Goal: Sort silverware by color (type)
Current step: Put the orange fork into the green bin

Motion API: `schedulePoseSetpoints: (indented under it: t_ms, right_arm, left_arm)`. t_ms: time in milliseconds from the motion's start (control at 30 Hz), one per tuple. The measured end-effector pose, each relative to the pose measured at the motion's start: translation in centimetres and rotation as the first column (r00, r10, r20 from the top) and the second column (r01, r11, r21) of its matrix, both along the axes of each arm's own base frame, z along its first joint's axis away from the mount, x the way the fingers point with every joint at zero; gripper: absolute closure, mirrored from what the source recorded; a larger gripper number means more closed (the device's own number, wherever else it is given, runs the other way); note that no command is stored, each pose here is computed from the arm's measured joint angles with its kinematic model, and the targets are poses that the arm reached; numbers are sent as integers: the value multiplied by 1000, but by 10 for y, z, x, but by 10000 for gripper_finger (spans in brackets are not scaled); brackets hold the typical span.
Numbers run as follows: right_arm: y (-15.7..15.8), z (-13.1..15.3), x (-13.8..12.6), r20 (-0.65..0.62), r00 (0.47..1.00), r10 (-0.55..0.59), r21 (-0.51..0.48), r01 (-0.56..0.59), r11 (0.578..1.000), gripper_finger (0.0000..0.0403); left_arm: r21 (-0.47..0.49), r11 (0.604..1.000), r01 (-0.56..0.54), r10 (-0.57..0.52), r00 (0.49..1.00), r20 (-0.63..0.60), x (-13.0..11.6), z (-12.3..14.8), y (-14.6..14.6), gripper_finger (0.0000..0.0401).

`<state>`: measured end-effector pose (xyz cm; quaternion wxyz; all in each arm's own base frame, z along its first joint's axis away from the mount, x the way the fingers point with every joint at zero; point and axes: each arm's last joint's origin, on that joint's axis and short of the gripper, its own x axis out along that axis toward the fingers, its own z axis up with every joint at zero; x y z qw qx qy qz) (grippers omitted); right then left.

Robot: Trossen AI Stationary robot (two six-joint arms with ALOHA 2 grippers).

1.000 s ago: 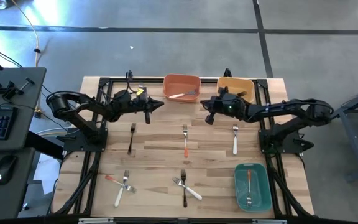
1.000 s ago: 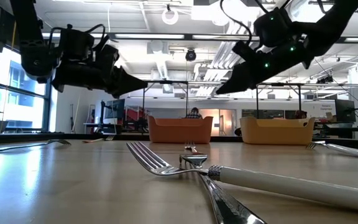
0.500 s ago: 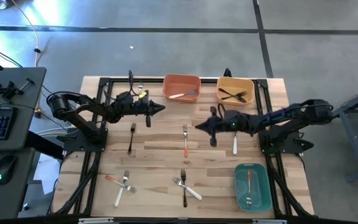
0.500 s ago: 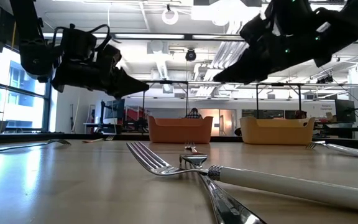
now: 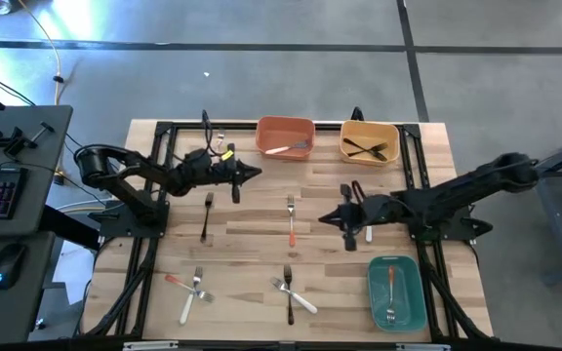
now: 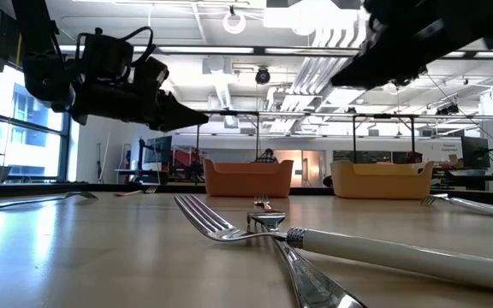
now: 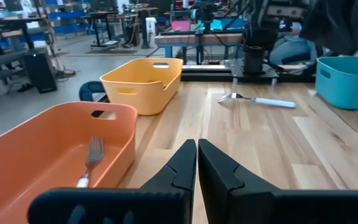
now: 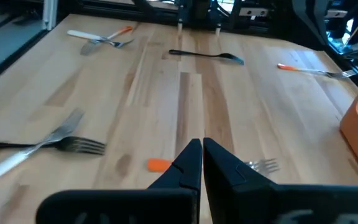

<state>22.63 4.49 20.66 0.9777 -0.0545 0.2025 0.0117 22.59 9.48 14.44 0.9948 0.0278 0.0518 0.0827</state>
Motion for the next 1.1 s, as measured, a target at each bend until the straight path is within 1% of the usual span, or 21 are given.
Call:
schedulePoseSetpoints:
  t_ms: [133,233,533,667,833,933,1100]
  right_arm:
    - [10,9,-17,-14,1000,-14,25,15,1000,403]
    - [16,14,-24,2,1000,-16,18,16,1000,403]
    - [24,15,-28,12,1000,14,11,-14,1000,403]
    - [24,15,-28,9,1000,14,10,-14,1000,403]
    - [25,11,-26,-7,1000,10,1,-10,1000,403]
    - [25,8,-24,-16,1000,-14,-18,14,1000,403]
    - [25,3,-21,-39,999,-35,-37,34,999,402]
  left_arm:
    - [0,1000,19,-19,1000,-1,2,0,-4,389]
    - [6,999,36,-36,999,-4,3,0,-8,389]
    - [-18,995,103,-104,993,-56,8,-6,-24,389]
    - [-71,988,140,-147,983,-108,10,-11,-36,380]
    - [-169,971,171,-204,957,-204,7,-13,-56,356]
    - [-189,961,200,-244,936,-253,4,-10,-72,340]
    - [-219,936,275,-338,874,-349,-7,-7,-100,324]
